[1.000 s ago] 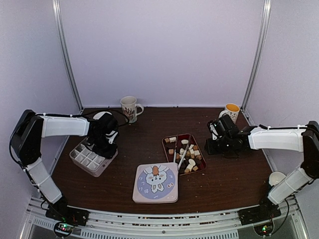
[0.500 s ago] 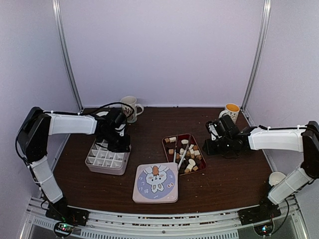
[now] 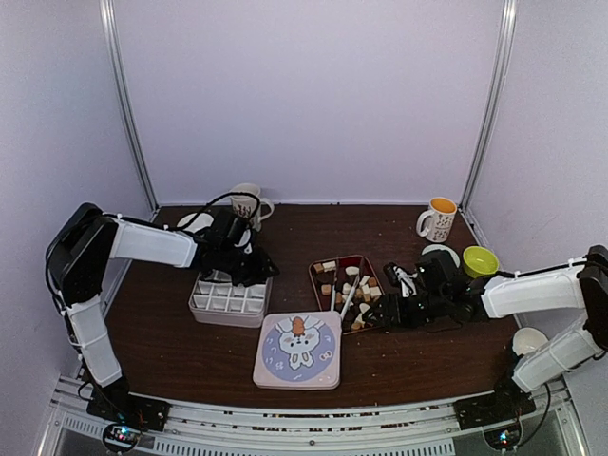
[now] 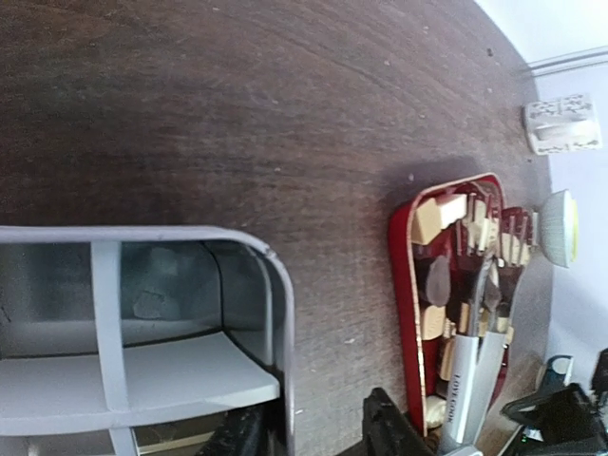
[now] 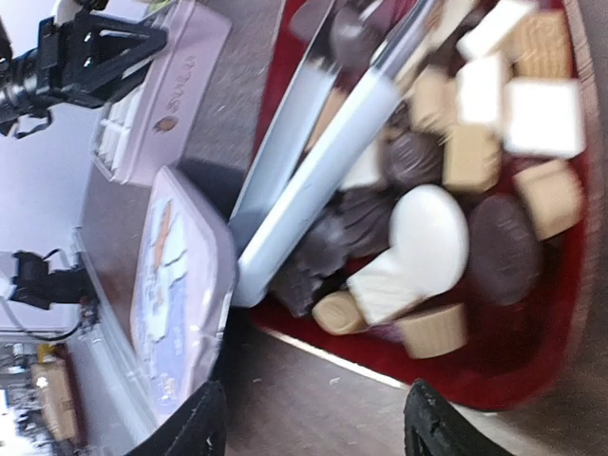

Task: Pack the chocolate
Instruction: Move the packing box to the center of the board, then pick up the box lid from the corner of the board.

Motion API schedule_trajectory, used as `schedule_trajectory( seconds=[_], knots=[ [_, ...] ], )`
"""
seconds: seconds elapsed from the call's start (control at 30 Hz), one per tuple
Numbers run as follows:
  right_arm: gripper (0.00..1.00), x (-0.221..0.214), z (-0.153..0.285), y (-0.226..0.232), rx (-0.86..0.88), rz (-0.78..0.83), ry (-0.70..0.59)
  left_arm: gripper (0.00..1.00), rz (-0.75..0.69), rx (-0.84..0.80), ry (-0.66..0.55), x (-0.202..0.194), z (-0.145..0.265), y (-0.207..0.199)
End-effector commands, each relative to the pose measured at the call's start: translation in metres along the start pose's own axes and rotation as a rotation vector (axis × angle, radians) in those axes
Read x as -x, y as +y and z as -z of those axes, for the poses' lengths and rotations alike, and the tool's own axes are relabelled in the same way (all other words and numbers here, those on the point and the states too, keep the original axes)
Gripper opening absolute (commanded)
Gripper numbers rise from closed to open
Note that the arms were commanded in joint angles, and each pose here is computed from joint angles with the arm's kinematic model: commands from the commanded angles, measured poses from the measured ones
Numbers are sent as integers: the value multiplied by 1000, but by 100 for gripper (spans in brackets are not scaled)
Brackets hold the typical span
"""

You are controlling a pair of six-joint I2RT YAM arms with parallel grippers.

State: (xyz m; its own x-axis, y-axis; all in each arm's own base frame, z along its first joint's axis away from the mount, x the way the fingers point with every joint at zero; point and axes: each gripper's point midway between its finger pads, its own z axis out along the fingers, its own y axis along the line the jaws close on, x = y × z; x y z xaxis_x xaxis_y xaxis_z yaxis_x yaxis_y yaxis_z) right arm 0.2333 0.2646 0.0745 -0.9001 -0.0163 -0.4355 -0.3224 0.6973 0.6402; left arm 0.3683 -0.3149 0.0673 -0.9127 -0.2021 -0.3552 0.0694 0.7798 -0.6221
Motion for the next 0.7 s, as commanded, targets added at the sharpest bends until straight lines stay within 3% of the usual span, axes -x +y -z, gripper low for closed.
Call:
schedule_trajectory(
  seconds=[0.0, 0.3, 0.67],
  knots=[
    [66, -3, -10, 44, 205, -74, 37, 39, 23, -169, -44, 10, -4, -32],
    [60, -27, -42, 67, 256, -113, 139, 46, -33, -234, -39, 11, 4, -52],
    [47, -26, -49, 77, 338, -158, 128, 58, -165, -236, -94, 18, 41, -67]
  ],
)
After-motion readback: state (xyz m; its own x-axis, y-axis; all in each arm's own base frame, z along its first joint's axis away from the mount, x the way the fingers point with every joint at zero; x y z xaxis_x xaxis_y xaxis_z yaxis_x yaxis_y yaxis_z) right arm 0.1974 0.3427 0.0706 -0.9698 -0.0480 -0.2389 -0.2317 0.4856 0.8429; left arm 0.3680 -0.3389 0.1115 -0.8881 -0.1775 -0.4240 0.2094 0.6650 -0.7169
